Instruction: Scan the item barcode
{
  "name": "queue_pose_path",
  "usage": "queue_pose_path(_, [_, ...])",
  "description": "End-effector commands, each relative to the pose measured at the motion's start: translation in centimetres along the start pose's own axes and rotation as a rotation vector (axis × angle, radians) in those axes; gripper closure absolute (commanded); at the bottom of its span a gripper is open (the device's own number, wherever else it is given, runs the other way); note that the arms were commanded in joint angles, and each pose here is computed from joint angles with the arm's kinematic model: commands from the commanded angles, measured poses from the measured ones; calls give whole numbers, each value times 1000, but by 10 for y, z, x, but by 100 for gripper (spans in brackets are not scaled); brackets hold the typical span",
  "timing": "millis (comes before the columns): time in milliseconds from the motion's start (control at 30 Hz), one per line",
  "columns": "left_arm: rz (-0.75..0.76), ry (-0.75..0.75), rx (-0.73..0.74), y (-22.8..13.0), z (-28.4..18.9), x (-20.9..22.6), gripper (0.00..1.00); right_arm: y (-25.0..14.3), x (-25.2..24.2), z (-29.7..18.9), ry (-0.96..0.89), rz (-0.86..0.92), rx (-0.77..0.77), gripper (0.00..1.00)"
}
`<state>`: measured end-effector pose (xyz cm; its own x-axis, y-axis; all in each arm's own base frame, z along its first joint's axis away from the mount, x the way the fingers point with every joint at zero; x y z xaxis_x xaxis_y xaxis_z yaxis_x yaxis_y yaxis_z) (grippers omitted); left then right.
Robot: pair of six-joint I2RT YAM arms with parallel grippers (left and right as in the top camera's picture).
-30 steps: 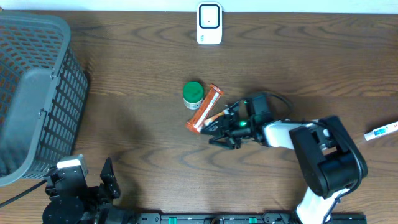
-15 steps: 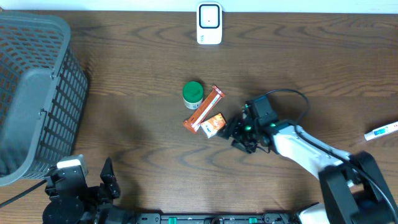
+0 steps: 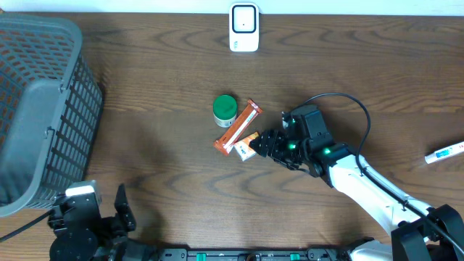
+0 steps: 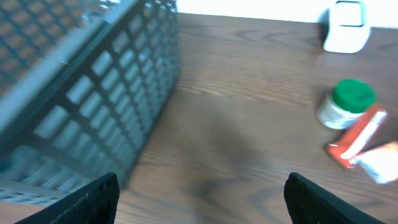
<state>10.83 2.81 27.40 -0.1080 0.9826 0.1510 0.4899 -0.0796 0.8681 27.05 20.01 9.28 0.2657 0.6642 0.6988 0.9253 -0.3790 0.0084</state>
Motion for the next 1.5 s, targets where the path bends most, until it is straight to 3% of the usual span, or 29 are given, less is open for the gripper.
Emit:
queue_pose_path(0, [76, 81, 7, 0, 1, 11, 15, -10, 14, 0, 78, -34, 58, 25])
queue_pose_path(67, [99, 81, 2, 1, 1, 11, 15, -11, 25, 1, 118, -69, 54, 17])
queue_pose_path(167, [97, 76, -25, 7, 1, 10, 15, -10, 35, 5, 147, -99, 25, 15])
queue_pose_path(400, [37, 30, -149, 34, -1, 3, 15, -21, 35, 38, 148, -66, 75, 16])
queue_pose_path(700, [31, -17, -158, 36, -1, -4, 15, -27, 41, 71, 176, -121, 92, 18])
queue_pose_path(1000, [29, -22, -158, 36, -1, -5, 15, -4, 2, 68, 6, -95, -3, 19])
queue_pose_path(1233, [38, -232, -182, 44, -3, -36, 15, 26, -18, 55, -32, -57, -58, 20])
queue_pose_path(1467, [81, -348, -48, 47, 27, -67, 15, 28, -25, 50, -19, -71, -21, 22])
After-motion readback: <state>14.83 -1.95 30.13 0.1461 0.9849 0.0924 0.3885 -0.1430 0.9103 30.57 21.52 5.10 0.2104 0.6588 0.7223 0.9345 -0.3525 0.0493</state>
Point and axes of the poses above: each gripper's point midway between its finger pads, its own z axis out along the fingers, its own x axis along the line the jaws close on, y = z × x, the point moved 3 cm from there along -z, back along the fingers, and after that the axes turned 7 degrees about z, right-handed, at the moved point
